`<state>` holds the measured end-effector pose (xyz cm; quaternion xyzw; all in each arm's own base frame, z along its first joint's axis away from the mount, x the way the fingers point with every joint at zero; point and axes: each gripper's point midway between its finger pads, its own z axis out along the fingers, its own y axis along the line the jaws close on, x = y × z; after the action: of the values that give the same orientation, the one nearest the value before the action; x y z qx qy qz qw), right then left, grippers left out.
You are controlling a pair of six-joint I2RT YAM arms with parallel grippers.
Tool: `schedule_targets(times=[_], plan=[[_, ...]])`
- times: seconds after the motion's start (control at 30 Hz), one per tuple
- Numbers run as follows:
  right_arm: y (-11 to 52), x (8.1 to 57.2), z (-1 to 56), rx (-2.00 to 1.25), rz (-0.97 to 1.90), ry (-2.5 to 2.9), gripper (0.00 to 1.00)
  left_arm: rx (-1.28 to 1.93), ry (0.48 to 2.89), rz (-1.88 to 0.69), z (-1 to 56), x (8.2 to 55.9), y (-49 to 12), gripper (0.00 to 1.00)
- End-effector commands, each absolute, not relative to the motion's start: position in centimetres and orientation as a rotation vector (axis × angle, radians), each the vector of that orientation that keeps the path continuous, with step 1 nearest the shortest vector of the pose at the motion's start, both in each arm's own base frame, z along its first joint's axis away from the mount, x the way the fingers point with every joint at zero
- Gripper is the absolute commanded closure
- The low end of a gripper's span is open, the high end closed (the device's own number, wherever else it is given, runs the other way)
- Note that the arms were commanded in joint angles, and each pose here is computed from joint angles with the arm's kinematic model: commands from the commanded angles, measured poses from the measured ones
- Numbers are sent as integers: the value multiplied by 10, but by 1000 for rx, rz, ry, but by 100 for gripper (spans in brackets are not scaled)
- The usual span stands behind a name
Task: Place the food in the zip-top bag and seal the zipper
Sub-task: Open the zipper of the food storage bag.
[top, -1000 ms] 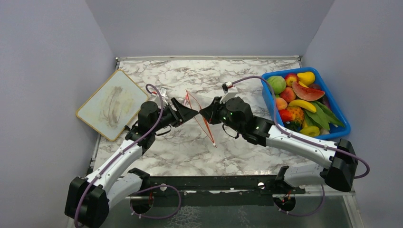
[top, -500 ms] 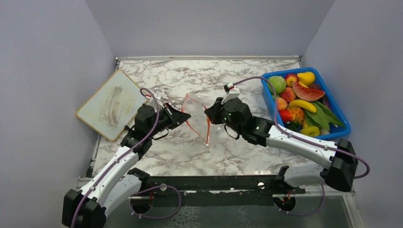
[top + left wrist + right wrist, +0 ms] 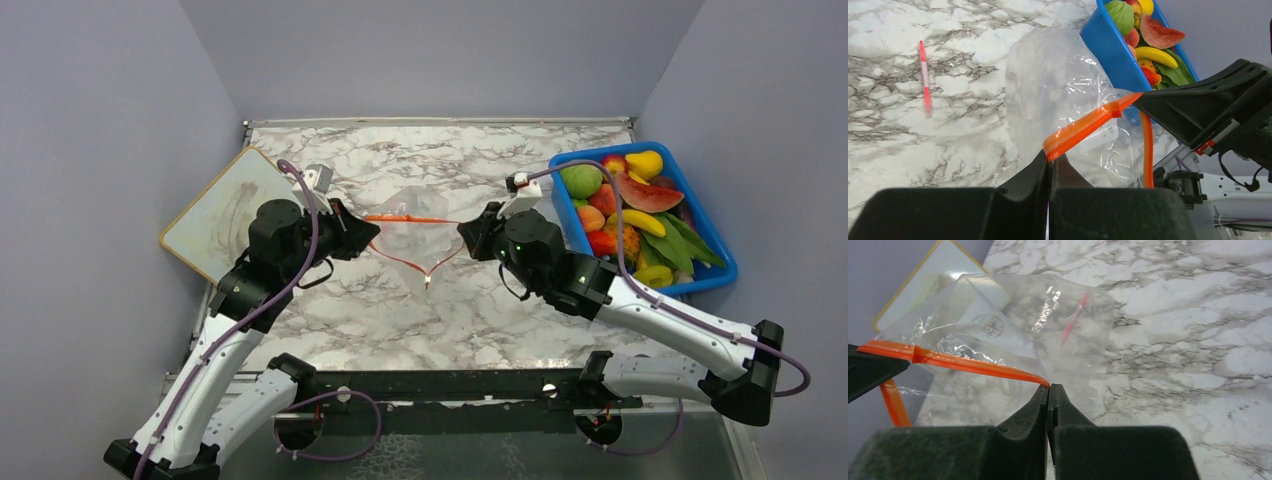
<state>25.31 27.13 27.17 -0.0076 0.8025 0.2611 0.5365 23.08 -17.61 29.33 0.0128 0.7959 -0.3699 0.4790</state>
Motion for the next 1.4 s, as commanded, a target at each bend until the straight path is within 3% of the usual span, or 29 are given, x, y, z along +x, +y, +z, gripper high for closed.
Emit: schedule_targets(times=[0.0, 0.2, 0.43, 0.67, 0.83, 0.9, 1.13, 1.2, 1.37], plan=[[267, 239, 259, -50, 670, 1943, 99, 118, 1984, -687, 300, 222, -147, 100], [328, 190, 246, -325, 1139, 1873, 99, 214, 2020, -677, 310, 208, -146, 100], [380, 161, 226, -504, 1424, 1934, 99, 159, 2160, -438, 295, 203, -110, 100], [371, 183, 164, -428, 1183, 2125, 99, 223, 2248, -599, 256, 199, -139, 100], [353, 196, 150, -402, 1025, 2147, 99, 292, 2256, -812, 230, 200, -173, 100], [347, 202, 152, -379, 977, 2140, 94, 301, 2255, -835, 223, 206, -179, 100], [340, 213, 178, -374, 902, 2097, 56, 335, 2284, -841, 207, 215, -186, 100], [338, 212, 186, -375, 910, 2079, 51, 328, 2265, -842, 206, 217, -186, 100], [337, 210, 183, -357, 921, 2088, 51, 311, 2228, -868, 204, 219, -190, 100]])
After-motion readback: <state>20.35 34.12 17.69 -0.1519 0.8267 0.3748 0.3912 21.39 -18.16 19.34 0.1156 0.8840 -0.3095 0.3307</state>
